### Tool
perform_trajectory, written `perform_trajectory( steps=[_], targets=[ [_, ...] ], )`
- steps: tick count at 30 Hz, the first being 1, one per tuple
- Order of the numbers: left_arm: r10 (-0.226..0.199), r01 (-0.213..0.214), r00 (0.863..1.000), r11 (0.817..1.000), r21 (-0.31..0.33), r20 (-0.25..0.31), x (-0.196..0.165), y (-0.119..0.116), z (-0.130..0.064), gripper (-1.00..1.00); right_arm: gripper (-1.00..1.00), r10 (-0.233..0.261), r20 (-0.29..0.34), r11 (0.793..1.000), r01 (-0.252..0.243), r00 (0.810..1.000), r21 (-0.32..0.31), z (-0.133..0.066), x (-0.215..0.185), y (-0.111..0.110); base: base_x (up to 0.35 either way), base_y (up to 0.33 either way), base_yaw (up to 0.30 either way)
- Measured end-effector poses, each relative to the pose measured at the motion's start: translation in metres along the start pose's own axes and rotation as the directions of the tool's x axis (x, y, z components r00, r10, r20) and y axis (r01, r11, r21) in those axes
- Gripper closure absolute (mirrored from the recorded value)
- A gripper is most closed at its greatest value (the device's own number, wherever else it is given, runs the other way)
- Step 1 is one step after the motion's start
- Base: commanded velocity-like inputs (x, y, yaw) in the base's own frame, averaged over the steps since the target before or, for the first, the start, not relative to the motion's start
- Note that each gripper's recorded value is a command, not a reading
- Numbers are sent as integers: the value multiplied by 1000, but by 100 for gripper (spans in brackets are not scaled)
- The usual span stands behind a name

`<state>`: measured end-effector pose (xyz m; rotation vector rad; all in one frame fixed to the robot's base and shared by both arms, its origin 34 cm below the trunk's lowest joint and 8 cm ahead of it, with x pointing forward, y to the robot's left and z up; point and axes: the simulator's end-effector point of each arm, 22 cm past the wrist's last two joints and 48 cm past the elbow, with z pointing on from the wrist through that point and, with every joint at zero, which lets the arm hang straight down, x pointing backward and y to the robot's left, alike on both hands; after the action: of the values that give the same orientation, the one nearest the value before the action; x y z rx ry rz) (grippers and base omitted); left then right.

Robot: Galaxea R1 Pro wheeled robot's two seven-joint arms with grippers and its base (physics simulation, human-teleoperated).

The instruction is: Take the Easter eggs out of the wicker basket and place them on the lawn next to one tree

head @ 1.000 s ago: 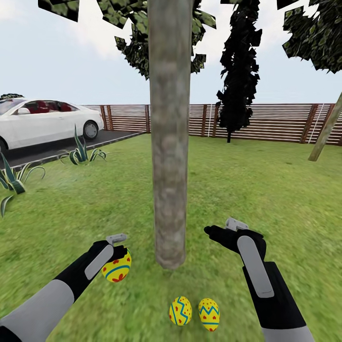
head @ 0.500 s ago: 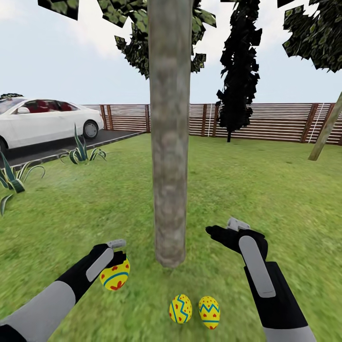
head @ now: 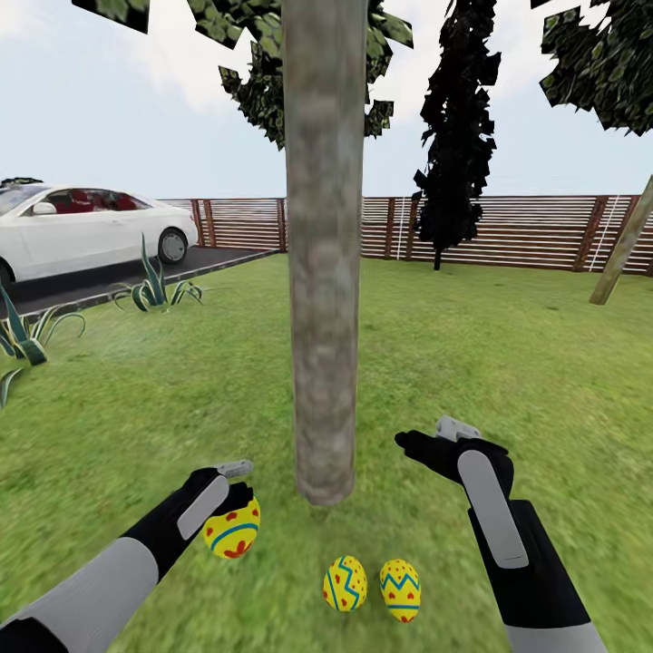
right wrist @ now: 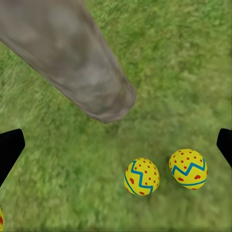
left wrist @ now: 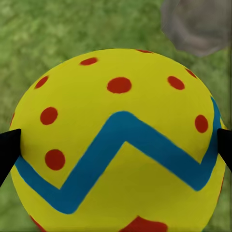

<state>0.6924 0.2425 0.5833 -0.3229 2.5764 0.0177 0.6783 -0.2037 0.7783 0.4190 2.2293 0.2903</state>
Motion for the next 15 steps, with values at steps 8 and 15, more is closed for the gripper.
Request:
perform_trajectory(
  steps=[8, 15],
  targets=[
    [4, -4, 1000, 1000, 1, 2, 11, -2, 12, 100, -100, -1, -1, 1000, 1, 1000, 0, 8, 14, -6, 0, 0, 0],
    [6, -6, 1000, 1000, 19, 5, 21, -7, 23, 100, -100, -1, -1, 1000, 1, 1000, -1, 15, 26, -11, 0, 0, 0]
  ],
)
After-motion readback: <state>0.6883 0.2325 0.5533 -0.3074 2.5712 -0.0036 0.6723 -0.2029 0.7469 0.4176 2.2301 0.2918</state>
